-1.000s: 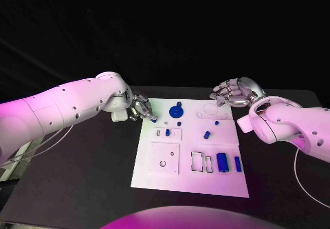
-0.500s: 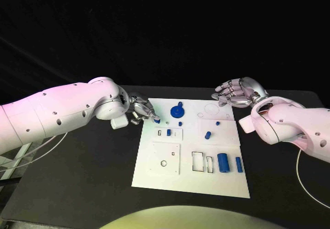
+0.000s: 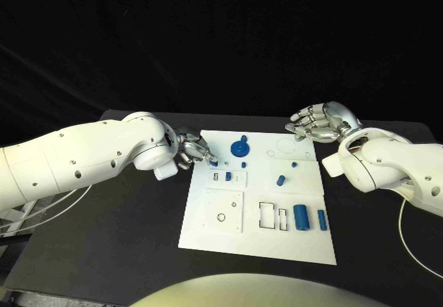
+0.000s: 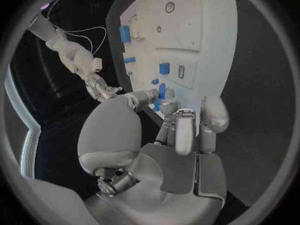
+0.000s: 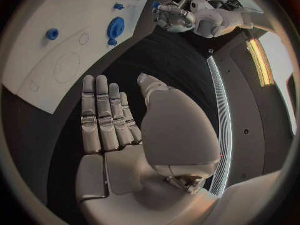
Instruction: Assemble the parts on the task board
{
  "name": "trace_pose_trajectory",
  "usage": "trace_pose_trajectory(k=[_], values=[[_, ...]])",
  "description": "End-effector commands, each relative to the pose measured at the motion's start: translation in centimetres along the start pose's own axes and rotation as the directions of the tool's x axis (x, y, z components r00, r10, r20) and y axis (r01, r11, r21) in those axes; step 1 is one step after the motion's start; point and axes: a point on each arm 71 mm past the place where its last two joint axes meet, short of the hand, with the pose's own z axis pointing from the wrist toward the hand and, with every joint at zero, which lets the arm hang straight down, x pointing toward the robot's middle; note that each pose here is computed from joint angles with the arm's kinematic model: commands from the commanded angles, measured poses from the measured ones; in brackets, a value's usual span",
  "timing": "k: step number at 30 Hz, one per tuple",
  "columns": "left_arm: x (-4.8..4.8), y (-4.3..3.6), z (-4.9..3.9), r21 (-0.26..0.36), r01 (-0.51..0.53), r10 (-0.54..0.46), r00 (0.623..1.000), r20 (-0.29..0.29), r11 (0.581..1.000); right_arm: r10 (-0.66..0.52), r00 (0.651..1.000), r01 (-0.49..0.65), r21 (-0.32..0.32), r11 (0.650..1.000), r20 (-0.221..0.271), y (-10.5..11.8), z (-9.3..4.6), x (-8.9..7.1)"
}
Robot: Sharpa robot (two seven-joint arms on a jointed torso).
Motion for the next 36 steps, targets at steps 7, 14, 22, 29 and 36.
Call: trace_pose_trajectory(k=[7,14,22,29,36], values=[[1.10,-0.62,0.39,-0.024,-0.145,0.146,0.986,0.076,0.989,-0.004,1.000,0.004,-0.017,1.000,-0.010,0.1,0.0,0.1],[1.97,-1.04,0.69,-0.020,-0.215,0.215,0.974,0.072,0.977,-0.004,1.000,0.004,-0.018,1.000,-0.009,0.2,0.0,0.1],[2.59,-1.23,0.89,-0.029,-0.272,0.273,0.961,0.049,0.962,-0.004,1.000,0.004,-0.018,1.000,-0.009,0.2,0.0,0.1],[2.79,-1.11,1.00,-0.041,-0.302,0.303,0.952,0.044,0.953,-0.004,1.000,0.004,-0.019,1.000,-0.009,0.2,0.0,0.1],[3.04,-0.99,1.13,-0.048,-0.314,0.316,0.948,0.031,0.948,-0.003,1.000,0.003,-0.020,1.000,-0.010,0.2,0.0,0.2]])
